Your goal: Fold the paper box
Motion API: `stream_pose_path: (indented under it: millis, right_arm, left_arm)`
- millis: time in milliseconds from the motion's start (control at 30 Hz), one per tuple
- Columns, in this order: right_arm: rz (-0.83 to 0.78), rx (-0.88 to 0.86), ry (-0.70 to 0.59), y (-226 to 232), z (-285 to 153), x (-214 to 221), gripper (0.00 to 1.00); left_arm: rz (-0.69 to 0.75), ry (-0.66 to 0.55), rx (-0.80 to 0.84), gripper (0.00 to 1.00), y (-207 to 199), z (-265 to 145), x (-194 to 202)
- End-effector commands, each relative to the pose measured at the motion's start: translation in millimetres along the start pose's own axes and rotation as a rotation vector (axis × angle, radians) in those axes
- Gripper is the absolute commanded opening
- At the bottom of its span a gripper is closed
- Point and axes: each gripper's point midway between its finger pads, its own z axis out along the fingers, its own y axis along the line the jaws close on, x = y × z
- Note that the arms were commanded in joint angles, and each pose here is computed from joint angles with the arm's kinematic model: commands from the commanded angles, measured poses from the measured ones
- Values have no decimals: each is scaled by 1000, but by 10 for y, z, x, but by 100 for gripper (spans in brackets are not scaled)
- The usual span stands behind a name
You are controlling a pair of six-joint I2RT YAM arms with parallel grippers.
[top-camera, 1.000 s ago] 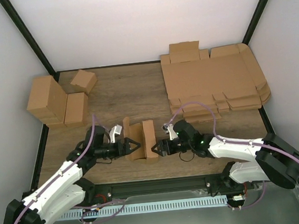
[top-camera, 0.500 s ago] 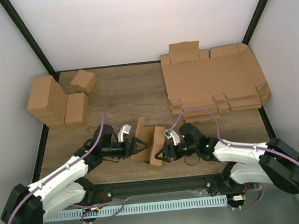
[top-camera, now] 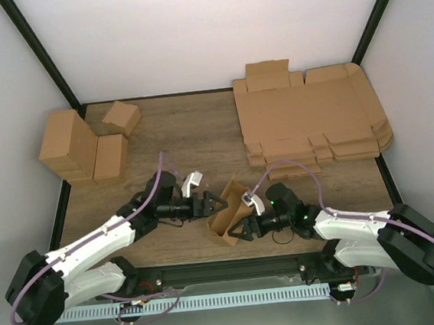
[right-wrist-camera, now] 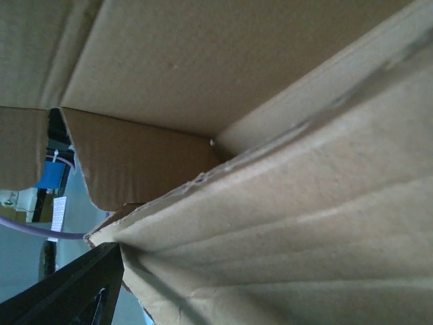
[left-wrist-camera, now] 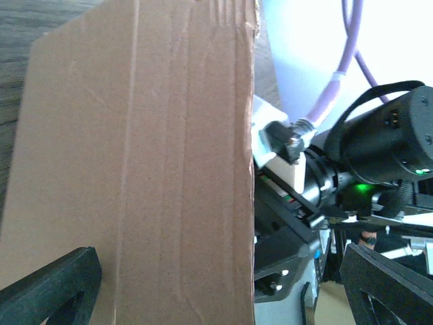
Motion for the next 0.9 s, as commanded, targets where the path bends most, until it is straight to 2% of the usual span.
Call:
stream_pose_path:
  millis: [0, 333, 600, 700, 867]
  right_arm:
    - [-27, -60, -62, 84, -34, -56, 82]
    - [25, 50, -22, -214, -29, 147, 87]
    - [-80, 81, -139, -146, -261, 84, 87]
    - [-87, 65, -184, -123, -331, 93, 83]
    - [4, 117, -202, -240, -411, 161, 68]
  left_arm:
    - [80, 27, 59, 100, -283, 88, -14]
    - [127, 133, 9, 100, -264, 398, 194]
    - [125, 158, -32, 100, -168, 539, 204]
    - [111, 129, -49, 100, -150, 529, 159]
    - [105, 100, -28, 100, -217, 482, 136]
